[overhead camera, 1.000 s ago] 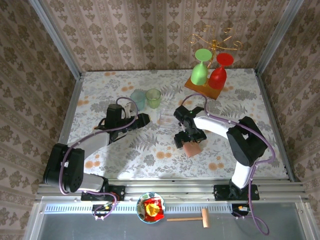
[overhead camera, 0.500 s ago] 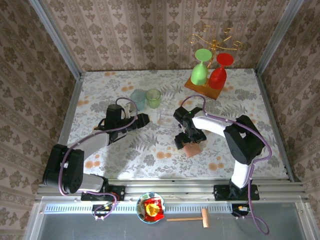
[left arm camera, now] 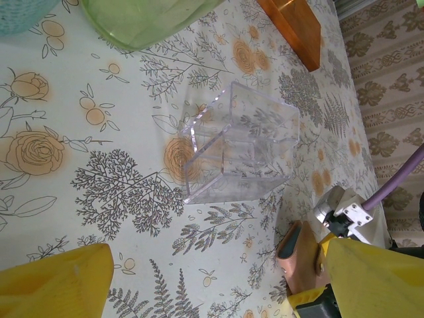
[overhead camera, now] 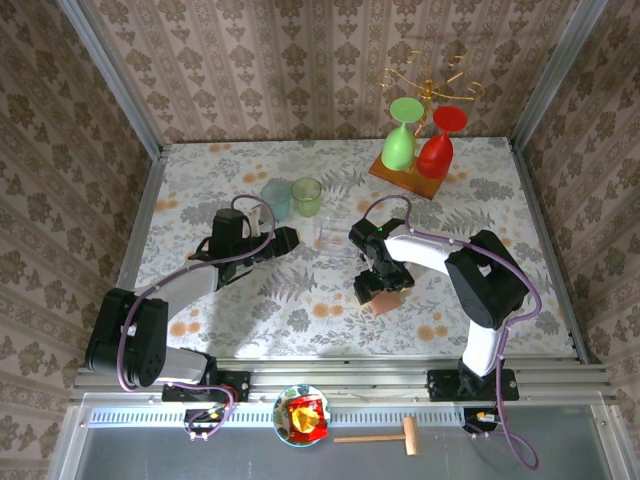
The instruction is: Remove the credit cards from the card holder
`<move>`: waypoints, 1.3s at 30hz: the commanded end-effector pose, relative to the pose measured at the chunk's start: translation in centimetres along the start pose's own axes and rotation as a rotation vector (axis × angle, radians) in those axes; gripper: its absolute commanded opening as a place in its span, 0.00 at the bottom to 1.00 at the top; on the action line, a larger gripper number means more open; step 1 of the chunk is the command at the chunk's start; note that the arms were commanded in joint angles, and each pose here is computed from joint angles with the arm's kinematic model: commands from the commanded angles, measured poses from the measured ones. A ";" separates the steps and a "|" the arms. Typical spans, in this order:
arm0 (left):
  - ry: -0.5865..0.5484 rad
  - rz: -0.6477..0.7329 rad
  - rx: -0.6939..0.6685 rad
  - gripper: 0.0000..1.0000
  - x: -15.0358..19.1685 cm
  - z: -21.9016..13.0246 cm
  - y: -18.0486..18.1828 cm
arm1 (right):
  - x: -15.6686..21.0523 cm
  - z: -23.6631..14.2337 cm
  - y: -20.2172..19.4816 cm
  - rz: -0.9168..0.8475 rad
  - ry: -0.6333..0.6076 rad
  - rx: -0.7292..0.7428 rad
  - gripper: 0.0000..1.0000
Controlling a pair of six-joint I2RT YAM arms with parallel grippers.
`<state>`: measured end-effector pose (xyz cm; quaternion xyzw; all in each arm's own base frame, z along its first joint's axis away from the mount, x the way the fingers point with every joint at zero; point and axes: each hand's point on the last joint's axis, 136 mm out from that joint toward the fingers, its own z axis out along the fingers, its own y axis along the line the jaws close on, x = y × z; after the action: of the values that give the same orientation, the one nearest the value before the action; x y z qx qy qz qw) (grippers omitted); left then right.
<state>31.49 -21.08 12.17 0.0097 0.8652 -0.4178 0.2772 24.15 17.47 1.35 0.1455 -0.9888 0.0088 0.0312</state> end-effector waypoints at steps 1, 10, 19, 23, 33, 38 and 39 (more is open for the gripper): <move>-0.009 0.022 -0.005 0.84 -0.2 -0.5 -0.2 | 0.9 -0.2 0.4 0.030 0.031 -0.023 0.89; -0.012 0.021 -0.015 0.84 -0.2 -0.6 0.1 | -0.1 -1.9 3.6 0.151 -0.039 -0.067 0.81; -0.001 0.013 -0.029 0.84 0.3 -1.1 0.9 | -2.3 -3.1 8.8 0.314 -0.129 -0.078 0.81; 0.019 -0.010 -0.053 0.84 0.9 -1.6 1.7 | -3.1 -2.7 10.3 0.353 -0.136 -0.096 0.82; 0.047 -0.058 -0.061 0.84 2.4 -2.1 2.2 | -3.7 -1.5 10.8 0.356 -0.114 -0.069 0.85; 0.048 -0.082 -0.037 0.84 2.8 -1.8 1.5 | -3.3 -2.7 10.4 0.346 -0.131 -0.072 0.90; 0.050 -0.093 -0.038 0.84 2.9 -1.6 1.4 | -3.2 -3.1 10.2 0.339 -0.135 -0.070 0.90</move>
<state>29.03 -18.95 9.92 -0.0200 0.8853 -0.3982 0.2392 24.20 28.79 2.23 -0.0206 -0.9990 -0.0368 -0.0115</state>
